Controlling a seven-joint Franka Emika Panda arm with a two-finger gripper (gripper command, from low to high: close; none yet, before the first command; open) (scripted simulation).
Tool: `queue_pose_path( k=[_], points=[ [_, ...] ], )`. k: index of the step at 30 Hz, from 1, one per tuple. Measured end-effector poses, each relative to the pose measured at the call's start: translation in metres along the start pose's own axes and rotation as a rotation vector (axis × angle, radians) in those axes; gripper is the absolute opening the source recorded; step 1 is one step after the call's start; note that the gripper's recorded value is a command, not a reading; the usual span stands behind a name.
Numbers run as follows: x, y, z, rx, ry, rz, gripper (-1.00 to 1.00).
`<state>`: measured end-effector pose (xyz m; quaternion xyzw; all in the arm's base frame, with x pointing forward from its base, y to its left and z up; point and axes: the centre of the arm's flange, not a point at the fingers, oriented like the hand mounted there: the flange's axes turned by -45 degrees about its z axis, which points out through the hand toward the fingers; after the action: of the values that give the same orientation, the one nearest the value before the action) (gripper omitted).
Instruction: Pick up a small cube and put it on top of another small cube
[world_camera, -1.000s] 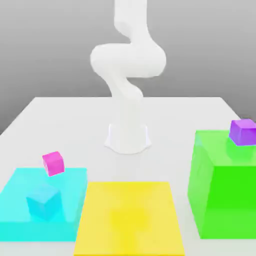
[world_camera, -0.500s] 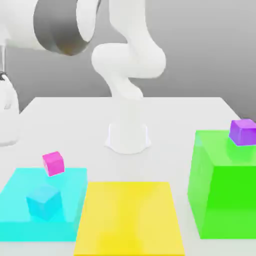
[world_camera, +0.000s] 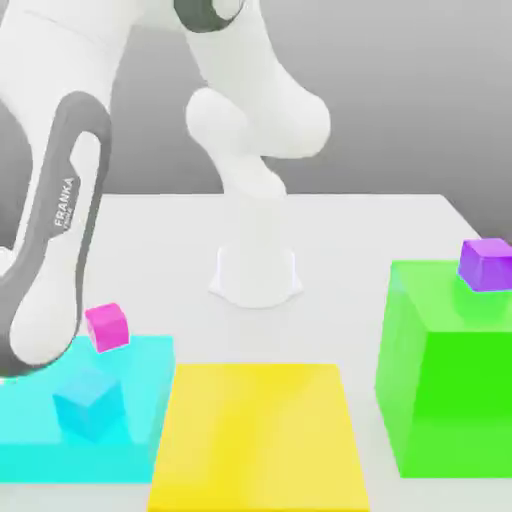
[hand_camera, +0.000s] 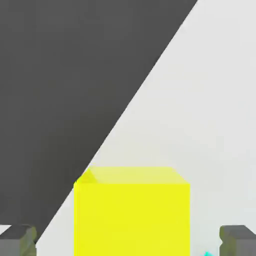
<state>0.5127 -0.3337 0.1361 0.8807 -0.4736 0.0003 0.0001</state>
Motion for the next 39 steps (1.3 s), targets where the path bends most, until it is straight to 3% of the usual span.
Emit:
queue_pose_path(
  k=[6,12,27,39],
  points=[
    [0.0,0.0,-0.002,0.001,0.0,0.001,-1.0],
    [-0.012,0.011,-0.077,0.0,0.0,0.05,-1.0],
    [-0.131,0.096,-0.171,-0.005,0.003,0.444,-1.0],
    [-0.231,0.147,-0.164,0.002,0.0,0.717,-1.0]
  ],
)
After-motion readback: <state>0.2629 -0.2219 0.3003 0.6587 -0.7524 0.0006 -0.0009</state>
